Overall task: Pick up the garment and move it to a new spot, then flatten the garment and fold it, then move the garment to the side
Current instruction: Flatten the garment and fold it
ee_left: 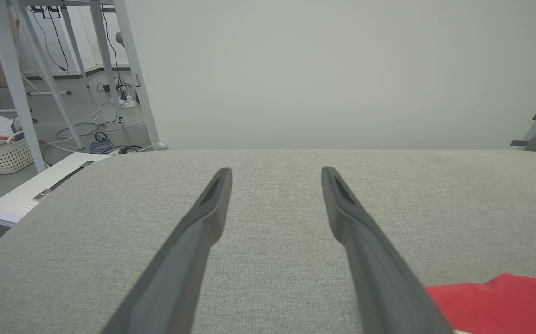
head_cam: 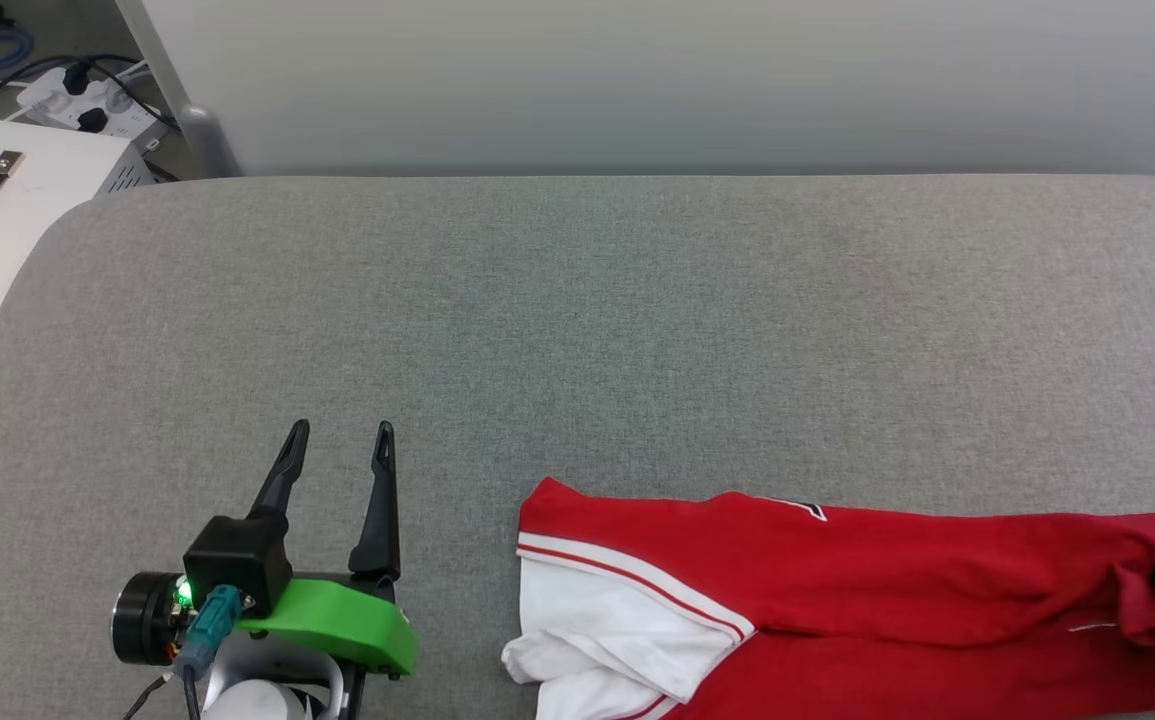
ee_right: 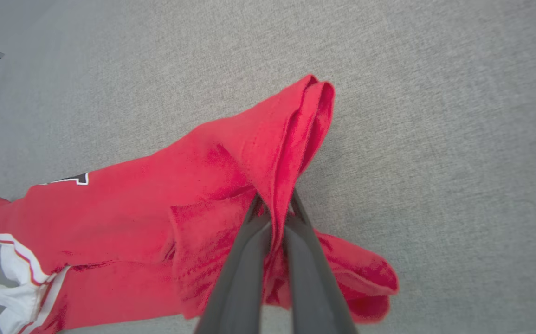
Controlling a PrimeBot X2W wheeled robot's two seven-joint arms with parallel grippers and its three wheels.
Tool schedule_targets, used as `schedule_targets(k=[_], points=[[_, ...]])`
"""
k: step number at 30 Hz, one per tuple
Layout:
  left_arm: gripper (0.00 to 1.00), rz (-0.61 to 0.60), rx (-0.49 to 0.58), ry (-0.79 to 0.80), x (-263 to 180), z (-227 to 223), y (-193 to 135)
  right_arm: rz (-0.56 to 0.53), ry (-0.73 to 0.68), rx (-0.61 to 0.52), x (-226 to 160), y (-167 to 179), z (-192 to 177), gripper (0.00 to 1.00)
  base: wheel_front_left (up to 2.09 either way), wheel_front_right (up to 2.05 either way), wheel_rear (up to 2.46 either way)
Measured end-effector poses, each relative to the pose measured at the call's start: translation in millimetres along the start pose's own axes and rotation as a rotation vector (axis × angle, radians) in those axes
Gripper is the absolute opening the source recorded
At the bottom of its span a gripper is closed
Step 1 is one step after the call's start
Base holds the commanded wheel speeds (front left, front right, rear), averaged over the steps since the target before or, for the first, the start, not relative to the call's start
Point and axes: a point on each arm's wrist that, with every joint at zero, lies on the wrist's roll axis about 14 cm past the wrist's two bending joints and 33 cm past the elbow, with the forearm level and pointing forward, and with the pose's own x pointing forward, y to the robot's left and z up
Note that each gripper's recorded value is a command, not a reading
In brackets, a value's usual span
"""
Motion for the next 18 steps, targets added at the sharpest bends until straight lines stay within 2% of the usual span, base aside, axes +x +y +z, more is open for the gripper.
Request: schedule_targets(k=[11, 18], points=[[1.0, -0.009, -0.004, -0.011, -6, 5, -2, 0.434, 0.134, 0.346, -3, 99, -37, 0.0, 0.0, 0.0, 0.0], [1.0, 0.015, 0.001, -0.014, -15, 8, 8, 0.647, 0.216, 0.438, -2, 157, -49, 0.0, 0.0, 0.0, 0.0]])
